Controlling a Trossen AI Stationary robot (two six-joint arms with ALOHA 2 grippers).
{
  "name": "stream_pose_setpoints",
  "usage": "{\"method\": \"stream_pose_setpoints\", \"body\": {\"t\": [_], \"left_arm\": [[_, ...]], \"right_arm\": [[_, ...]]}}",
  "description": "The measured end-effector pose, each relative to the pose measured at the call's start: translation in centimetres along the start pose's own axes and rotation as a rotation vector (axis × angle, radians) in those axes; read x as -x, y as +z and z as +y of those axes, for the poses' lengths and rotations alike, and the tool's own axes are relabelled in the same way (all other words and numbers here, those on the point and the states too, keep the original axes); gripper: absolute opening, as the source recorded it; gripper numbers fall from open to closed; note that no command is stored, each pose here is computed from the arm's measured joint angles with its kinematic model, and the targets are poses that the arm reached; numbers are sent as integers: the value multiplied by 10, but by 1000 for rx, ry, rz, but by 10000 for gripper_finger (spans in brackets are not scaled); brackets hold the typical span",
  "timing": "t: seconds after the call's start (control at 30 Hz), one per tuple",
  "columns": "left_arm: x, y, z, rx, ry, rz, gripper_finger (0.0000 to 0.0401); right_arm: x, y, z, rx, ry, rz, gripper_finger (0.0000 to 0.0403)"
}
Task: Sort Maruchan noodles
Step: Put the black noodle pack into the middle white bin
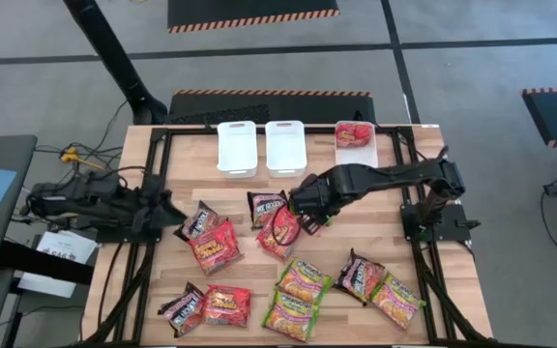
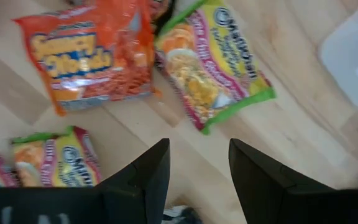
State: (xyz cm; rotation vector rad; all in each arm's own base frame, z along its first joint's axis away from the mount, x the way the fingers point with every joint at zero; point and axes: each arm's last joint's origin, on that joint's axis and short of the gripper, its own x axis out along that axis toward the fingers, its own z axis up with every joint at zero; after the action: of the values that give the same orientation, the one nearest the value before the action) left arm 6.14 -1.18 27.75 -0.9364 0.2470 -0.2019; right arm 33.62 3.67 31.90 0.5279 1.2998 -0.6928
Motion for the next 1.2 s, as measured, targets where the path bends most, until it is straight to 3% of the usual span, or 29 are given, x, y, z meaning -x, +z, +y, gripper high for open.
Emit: {"method": "stream_pose_setpoints", "body": {"t": [0.23,0.47,1.03,1.2], "left_arm": [[-16,-2,-4,164,-9,289,149],[-31,-16,9,249,152,529,148],[-67,-58,2,233,328,809,148],[-82,-73,-5,254,339,828,149]], "right_arm": [[3,-7,17,11,104,-39,187],[6,-17,26,-16,130,-45,187],[8,-26,33,15,145,-49,187],[8,-26,33,23,142,-48,187]]}}
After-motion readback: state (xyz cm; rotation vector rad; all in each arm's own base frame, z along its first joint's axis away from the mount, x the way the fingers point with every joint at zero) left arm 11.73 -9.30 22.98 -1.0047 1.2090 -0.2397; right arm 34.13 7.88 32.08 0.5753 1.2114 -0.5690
